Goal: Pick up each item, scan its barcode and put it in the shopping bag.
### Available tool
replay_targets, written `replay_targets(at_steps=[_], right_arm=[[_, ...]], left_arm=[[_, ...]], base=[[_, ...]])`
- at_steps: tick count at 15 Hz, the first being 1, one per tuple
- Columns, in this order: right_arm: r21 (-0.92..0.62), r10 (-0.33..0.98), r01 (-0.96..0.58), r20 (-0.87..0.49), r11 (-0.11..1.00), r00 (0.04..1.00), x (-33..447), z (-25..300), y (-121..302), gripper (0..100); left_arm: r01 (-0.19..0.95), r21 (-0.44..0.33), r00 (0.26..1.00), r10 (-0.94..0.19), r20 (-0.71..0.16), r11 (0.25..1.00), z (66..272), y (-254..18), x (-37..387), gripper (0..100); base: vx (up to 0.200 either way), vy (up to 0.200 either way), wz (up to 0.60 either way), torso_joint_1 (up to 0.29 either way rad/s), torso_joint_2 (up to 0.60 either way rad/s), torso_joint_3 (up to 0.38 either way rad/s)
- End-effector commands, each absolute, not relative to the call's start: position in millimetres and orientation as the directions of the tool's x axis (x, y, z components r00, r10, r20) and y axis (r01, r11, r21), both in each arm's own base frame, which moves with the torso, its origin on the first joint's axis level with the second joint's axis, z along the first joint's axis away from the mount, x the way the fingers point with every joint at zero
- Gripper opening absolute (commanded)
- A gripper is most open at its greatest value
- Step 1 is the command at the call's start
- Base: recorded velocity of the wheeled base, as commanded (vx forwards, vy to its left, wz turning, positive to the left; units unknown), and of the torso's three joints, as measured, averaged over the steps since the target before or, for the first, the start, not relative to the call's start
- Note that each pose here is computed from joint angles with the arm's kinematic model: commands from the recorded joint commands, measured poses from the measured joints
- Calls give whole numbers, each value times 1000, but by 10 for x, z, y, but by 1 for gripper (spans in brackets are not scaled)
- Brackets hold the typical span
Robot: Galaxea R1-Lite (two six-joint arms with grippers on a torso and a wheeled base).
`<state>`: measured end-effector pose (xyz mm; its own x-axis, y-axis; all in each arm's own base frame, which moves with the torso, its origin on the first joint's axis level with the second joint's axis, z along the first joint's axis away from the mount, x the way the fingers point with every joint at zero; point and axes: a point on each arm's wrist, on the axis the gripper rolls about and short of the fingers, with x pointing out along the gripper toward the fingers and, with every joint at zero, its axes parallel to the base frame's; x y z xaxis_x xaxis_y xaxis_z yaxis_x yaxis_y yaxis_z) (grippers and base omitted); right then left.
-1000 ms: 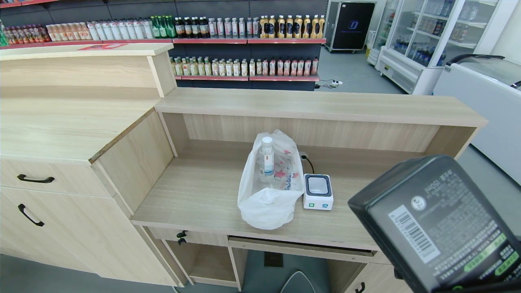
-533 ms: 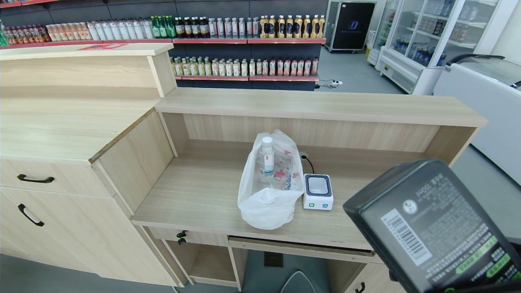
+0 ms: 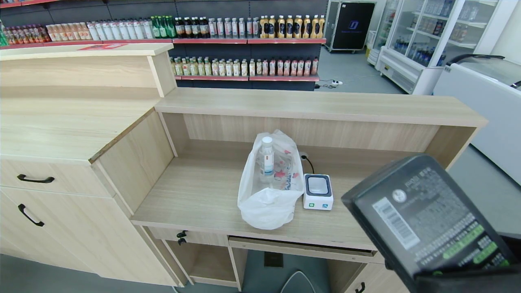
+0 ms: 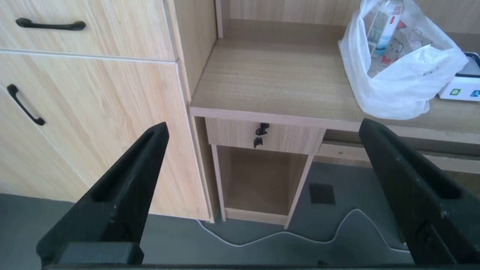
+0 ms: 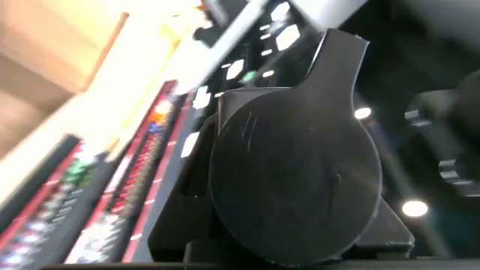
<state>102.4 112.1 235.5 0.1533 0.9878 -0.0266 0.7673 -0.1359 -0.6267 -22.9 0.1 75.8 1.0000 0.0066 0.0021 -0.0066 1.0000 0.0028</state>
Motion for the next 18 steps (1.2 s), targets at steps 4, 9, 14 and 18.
replay_targets(at_steps=[4, 9, 14, 18], right_arm=[[-921, 780, 133, -226, -366, 584, 1217, 2379, 661, 0], [-979, 360, -107, -37, 175, 932, 1256, 2950, 70, 0], [-614, -137, -102, -330, 783, 934, 1513, 2679, -459, 0], [-326, -127, -35, -462, 945, 878, 1483, 2543, -473, 0]], left_arm=[[-8, 3, 1000, 8, 3, 1000, 761, 1, -229, 100], [-8, 3, 1000, 8, 3, 1000, 761, 1, -229, 100], [-8, 3, 1000, 8, 2, 1000, 756, 1, -228, 100], [-8, 3, 1000, 8, 2, 1000, 756, 1, -228, 100]], base=[[0, 0, 0, 0, 0, 0], [0, 0, 0, 0, 0, 0], [0, 0, 0, 0, 0, 0], [0, 0, 0, 0, 0, 0]])
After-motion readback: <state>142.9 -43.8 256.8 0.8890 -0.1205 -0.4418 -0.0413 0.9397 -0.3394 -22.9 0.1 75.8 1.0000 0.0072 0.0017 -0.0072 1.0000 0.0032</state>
